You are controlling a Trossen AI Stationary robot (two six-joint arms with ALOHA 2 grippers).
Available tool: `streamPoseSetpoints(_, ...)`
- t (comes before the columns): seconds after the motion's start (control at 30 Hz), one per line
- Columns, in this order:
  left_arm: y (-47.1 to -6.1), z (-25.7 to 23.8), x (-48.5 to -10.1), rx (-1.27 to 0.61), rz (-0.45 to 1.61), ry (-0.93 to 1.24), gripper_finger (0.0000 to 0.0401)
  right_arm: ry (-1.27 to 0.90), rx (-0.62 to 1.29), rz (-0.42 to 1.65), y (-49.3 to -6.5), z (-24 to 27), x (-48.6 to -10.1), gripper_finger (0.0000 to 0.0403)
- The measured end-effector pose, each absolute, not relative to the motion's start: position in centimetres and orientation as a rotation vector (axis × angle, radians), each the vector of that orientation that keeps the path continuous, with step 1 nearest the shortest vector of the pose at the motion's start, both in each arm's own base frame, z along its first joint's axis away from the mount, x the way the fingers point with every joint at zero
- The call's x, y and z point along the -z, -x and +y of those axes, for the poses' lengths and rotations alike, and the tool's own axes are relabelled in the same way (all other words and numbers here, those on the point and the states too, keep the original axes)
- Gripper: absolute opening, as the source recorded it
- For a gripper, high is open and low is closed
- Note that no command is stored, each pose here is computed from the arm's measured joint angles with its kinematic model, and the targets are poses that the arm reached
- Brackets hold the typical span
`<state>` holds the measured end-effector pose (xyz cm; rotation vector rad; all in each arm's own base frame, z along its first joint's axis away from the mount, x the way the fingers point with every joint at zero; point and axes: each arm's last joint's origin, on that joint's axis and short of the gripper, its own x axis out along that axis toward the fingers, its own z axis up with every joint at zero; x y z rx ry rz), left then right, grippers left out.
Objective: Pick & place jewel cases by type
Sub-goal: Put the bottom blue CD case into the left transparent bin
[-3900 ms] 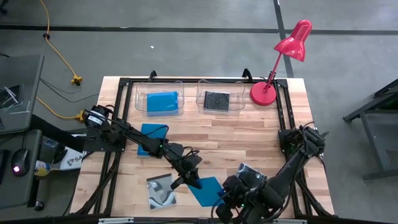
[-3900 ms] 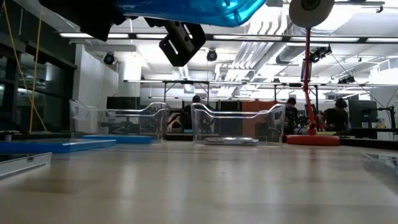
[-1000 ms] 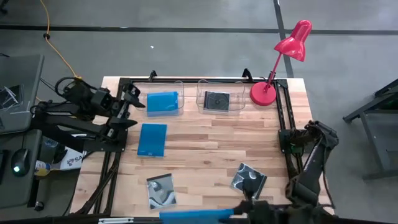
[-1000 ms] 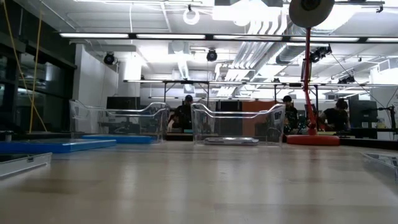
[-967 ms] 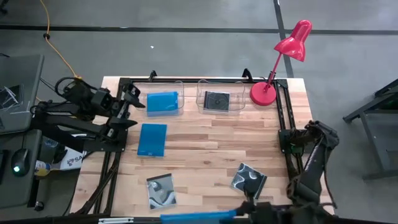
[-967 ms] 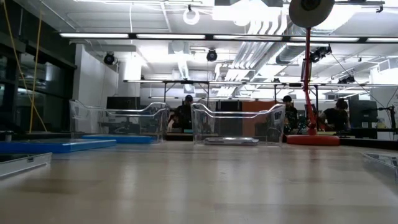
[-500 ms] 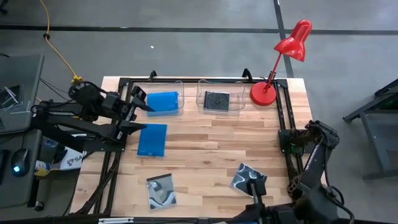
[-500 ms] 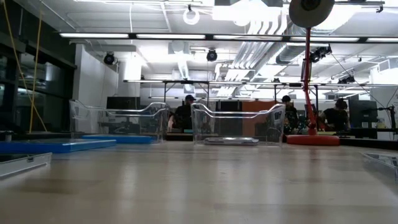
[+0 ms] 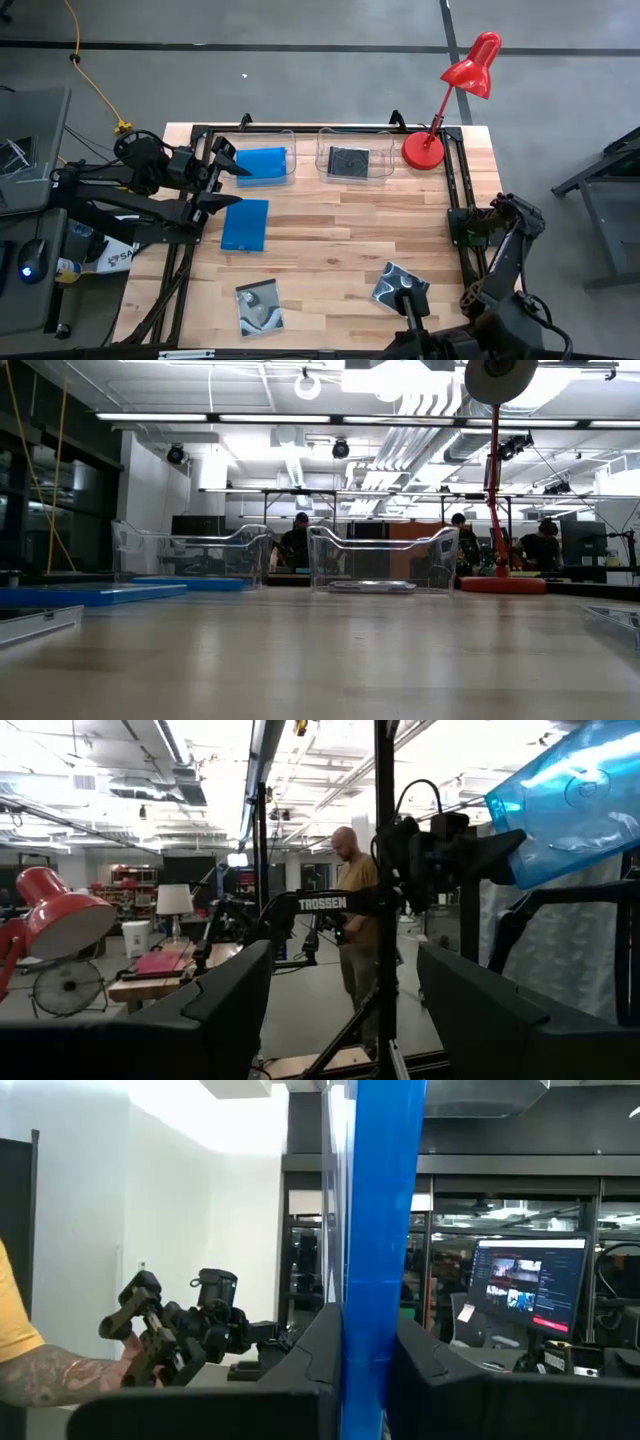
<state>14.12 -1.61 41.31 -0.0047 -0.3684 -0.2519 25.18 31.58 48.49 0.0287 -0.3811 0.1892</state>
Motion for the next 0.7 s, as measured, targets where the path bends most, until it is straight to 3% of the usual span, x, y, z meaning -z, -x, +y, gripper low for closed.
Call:
streamPoseSetpoints(0.23, -14.1, -1.5, -41.3, 0.227, -0.369, 0.009, 0.0248, -0.034, -0.129, -0.375, -26.1, 30.7, -48.5, 0.0022)
streamPoseSetpoints(0.53, -14.2, -1.5, -41.3, 0.205, -0.369, 0.014, 0.0248, -0.06, 0.256, -0.245, -27.7, 28.3, -48.1, 0.0022)
streamPoseSetpoints(0.7, -14.2, -1.4, -41.3, 0.168, -0.369, 0.02, 0.0248, -0.062, 0.38, -0.208, -28.6, 27.1, -48.0, 0.0022)
